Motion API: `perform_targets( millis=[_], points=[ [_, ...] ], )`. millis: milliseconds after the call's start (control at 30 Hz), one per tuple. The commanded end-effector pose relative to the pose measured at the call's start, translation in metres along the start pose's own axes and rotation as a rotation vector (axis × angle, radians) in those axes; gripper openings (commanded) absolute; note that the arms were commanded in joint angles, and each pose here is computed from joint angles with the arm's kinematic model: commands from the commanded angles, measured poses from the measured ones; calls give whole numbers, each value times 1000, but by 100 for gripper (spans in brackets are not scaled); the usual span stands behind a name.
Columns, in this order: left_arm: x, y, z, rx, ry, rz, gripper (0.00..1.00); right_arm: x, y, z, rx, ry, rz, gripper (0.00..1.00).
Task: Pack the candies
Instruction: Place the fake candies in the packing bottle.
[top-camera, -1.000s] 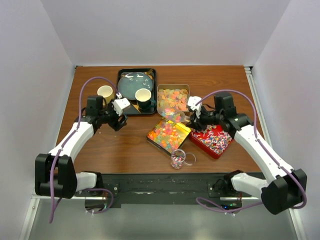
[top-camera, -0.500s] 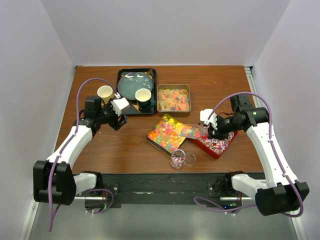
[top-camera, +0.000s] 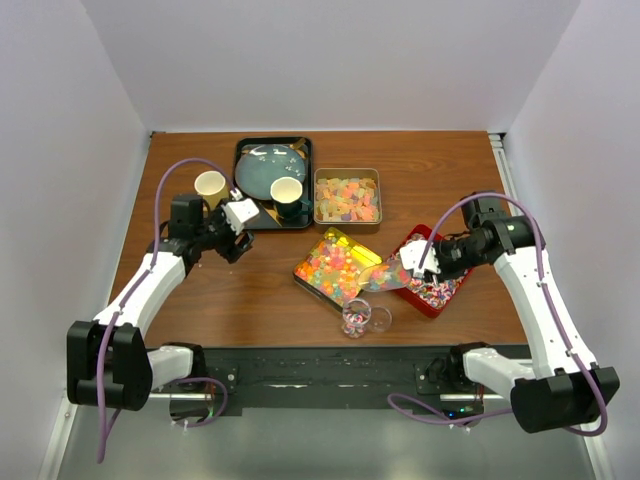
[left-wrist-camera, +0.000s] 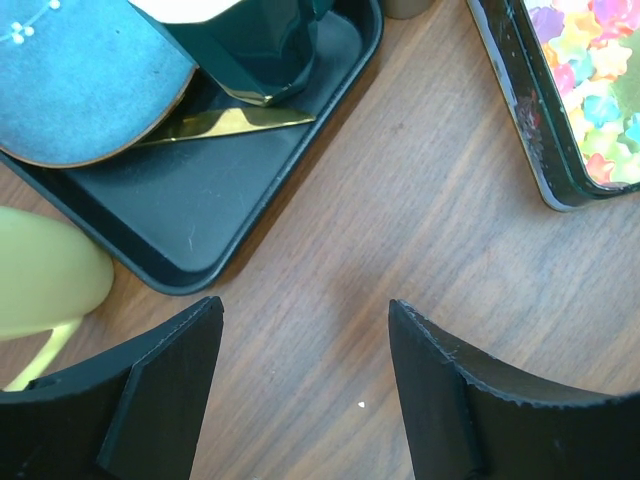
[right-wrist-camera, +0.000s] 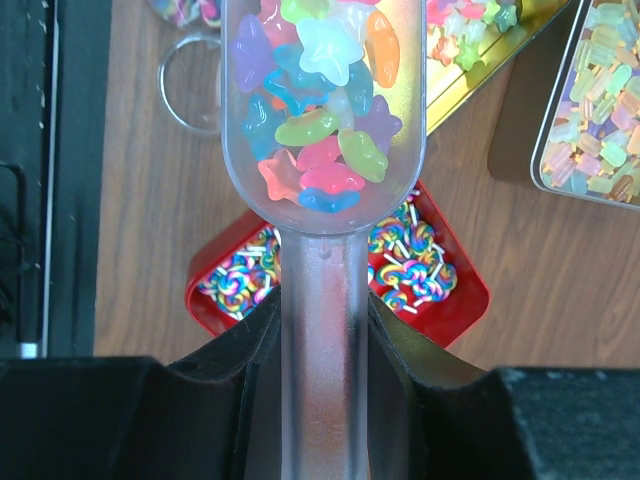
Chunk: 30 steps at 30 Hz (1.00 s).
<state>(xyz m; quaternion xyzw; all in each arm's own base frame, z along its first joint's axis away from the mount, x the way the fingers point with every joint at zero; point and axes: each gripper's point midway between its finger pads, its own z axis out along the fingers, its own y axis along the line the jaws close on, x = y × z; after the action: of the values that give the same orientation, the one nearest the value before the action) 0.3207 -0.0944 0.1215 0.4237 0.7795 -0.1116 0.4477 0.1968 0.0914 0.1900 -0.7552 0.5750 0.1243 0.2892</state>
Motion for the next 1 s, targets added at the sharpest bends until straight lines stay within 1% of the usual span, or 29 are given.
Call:
perform_targets(
  millis=[0,267,433,467,700,967],
  points=[
    [-12,10,-4,-42,-50,18,72,-5,47,-16,-163,35,5,0],
    [-4,7,-1,-47,-44,28,72,-4,53,-15,-204,88,-90,0],
    [-2,7,-1,-54,-48,34,72,-3,60,-8,-264,129,-154,0],
    [-3,8,-2,-58,-50,36,72,1,60,-9,-267,153,-159,0],
    [-1,9,-1,-67,-54,34,72,6,54,-8,-285,210,-199,0],
    [-1,9,-1,-69,-63,30,72,3,48,-5,-296,246,-245,0]
  ],
)
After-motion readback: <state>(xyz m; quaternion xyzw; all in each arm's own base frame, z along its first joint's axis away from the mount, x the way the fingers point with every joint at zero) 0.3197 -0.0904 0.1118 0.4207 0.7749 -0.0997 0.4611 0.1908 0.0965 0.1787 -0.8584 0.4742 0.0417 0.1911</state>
